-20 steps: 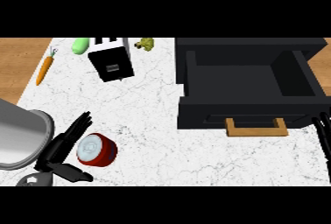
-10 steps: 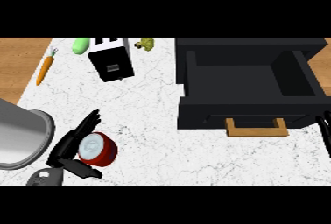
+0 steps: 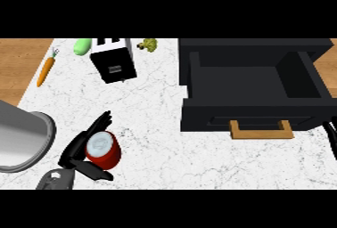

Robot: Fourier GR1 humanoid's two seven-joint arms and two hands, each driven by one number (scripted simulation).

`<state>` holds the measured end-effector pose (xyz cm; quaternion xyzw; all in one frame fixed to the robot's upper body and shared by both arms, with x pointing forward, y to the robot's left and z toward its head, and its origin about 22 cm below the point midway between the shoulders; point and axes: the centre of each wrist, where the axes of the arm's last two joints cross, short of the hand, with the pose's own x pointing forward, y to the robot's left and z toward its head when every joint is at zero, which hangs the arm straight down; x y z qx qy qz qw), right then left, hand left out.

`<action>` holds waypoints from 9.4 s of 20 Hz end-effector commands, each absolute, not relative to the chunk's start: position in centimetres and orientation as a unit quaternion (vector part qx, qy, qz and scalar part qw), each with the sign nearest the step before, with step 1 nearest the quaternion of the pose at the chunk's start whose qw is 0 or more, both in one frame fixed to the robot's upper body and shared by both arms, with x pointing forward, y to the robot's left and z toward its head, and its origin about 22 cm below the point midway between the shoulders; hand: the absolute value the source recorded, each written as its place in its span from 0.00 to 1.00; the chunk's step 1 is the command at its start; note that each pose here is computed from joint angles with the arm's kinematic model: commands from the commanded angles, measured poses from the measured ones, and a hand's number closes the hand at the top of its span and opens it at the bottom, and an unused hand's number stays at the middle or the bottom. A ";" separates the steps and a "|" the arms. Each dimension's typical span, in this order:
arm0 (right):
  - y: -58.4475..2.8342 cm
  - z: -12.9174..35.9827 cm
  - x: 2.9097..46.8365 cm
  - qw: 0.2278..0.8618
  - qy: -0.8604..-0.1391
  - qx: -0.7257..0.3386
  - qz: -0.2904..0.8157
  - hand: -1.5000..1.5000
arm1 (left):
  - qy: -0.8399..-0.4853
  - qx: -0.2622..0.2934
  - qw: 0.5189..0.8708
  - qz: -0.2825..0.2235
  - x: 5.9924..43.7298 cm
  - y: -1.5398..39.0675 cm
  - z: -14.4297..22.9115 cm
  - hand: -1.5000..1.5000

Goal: Pick up the can, place it into the drawer and close the drawer

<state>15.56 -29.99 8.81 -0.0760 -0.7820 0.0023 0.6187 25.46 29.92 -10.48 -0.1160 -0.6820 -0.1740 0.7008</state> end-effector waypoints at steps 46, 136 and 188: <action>-29.8 11.0 13.2 0.607 -0.791 -0.076 -0.018 0.00 | -0.768 -0.029 0.638 -0.034 33.3 14.4 10.7 1.00; -29.0 14.1 18.2 0.510 -0.831 -0.169 0.145 0.00 | -0.767 0.113 0.630 -0.043 42.9 -0.7 16.9 0.00; -22.3 0.0 37.6 0.420 -0.660 -0.509 0.359 0.00 | -0.762 0.102 0.639 -0.016 40.3 11.1 21.8 0.00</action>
